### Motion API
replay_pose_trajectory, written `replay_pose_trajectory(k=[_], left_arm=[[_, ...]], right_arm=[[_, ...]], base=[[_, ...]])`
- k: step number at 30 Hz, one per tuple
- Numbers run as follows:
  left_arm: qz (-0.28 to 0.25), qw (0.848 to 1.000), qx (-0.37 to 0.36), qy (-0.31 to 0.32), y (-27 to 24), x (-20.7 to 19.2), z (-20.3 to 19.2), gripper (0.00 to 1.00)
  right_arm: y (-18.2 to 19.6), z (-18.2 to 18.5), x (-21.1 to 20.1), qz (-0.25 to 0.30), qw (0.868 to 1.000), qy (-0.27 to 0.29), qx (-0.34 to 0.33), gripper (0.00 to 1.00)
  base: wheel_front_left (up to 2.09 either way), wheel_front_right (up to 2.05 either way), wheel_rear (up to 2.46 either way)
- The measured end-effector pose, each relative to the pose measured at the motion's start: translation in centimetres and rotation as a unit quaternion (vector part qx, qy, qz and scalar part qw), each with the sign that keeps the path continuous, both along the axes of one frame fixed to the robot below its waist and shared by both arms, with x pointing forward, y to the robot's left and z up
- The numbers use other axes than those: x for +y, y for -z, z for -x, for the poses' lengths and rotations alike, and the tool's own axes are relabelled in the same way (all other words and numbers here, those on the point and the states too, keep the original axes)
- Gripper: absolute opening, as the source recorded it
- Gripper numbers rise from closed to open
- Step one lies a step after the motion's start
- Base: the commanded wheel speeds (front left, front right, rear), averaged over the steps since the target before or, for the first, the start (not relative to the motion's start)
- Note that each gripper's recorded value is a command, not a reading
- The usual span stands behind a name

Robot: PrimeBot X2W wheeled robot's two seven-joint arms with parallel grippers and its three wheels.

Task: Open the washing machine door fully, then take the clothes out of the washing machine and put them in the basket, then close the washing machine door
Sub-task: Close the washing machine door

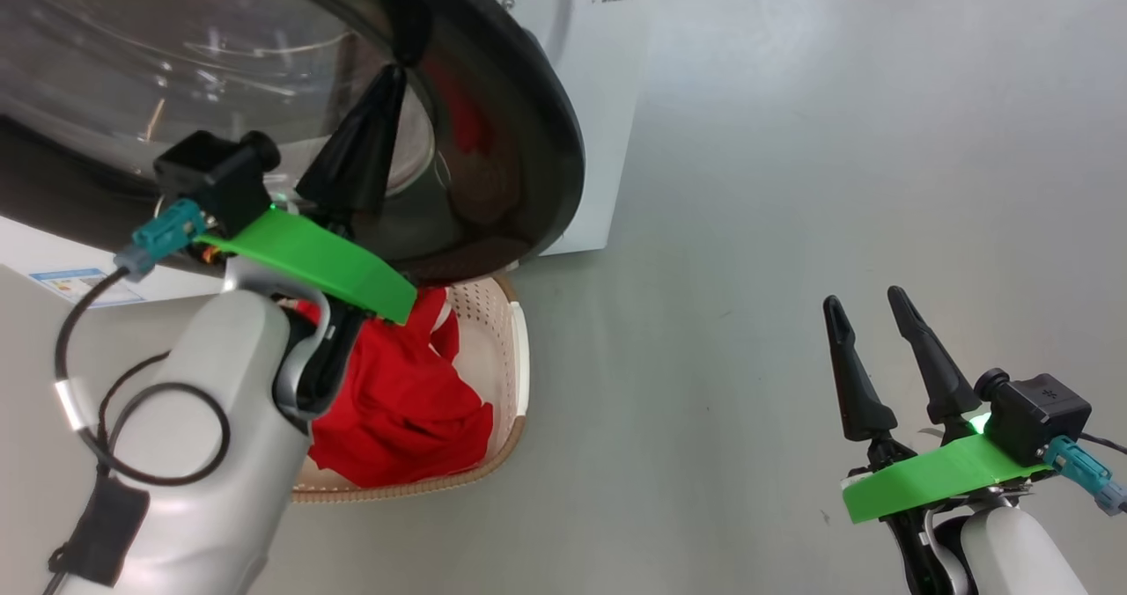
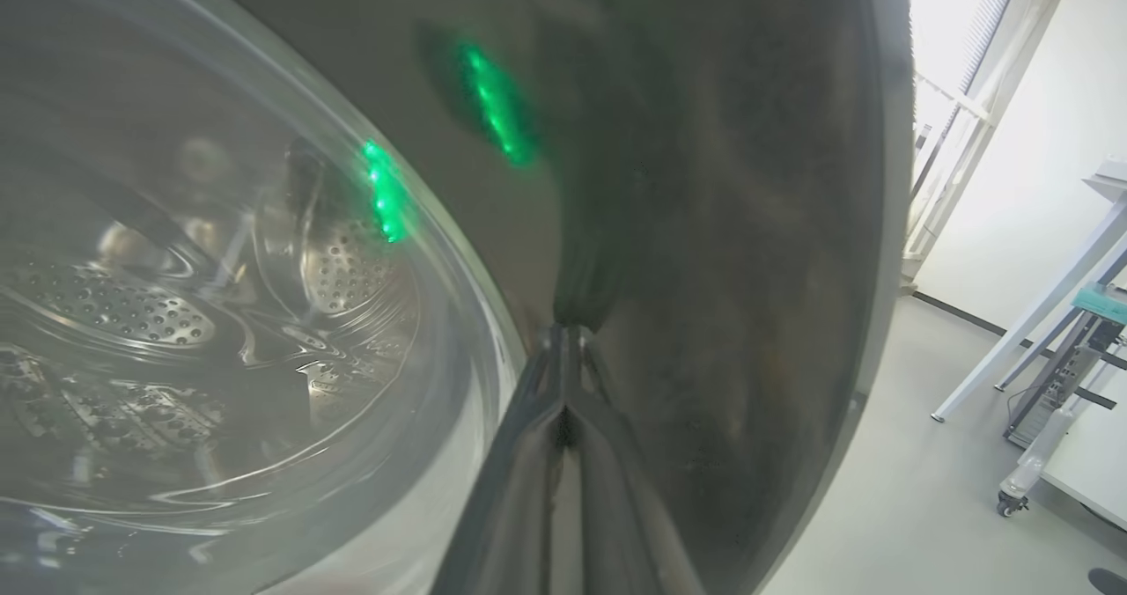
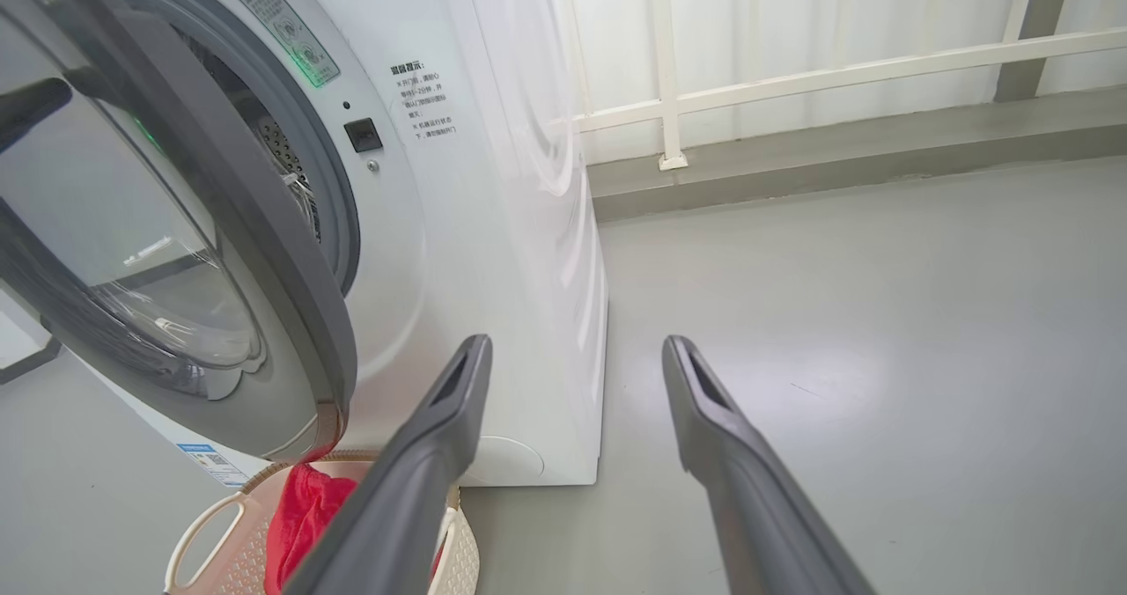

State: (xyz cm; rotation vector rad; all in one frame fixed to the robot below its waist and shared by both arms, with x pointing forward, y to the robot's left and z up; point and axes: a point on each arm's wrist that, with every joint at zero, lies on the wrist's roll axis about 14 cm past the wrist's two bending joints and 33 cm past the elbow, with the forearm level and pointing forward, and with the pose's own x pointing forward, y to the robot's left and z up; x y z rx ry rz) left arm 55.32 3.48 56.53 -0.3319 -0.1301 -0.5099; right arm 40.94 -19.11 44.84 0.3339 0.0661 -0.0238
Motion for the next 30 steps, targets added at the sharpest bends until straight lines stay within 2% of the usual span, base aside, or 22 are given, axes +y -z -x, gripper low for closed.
replay_pose_trajectory(k=[13,18,24,27,29,30], left_arm=[[0.003,0.997,0.041,-0.061,3.2,4.7,3.7,0.0],[0.003,0.994,0.053,-0.092,4.3,7.0,5.4,0.14],[-0.008,0.99,0.062,-0.126,5.5,9.4,7.3,0.37],[-0.016,0.988,0.064,-0.139,6.0,10.3,8.3,0.42],[-0.026,0.987,0.067,-0.144,6.4,10.7,9.0,0.49],[-0.028,0.986,0.068,-0.149,6.6,11.0,9.3,0.56]], right_arm=[[-1.5,0.4,0.7,-0.003,1.0,-0.01,-0.02,1.0],[-1.2,1.2,0.9,-0.004,1.0,-0.013,-0.014,1.0],[-1.8,1.2,1.2,-0.004,1.0,-0.018,-0.022,1.0],[-2.0,1.3,1.3,-0.004,1.0,-0.019,-0.025,1.0],[-1.9,1.5,1.3,-0.004,1.0,-0.019,-0.023,1.0],[-1.7,1.8,1.3,-0.004,1.0,-0.019,-0.02,1.0]], base=[[0.0,0.0,0.0],[0.0,0.0,0.0],[0.0,0.0,0.0],[0.0,0.0,0.0],[0.0,0.0,0.0],[0.0,0.0,0.0]])
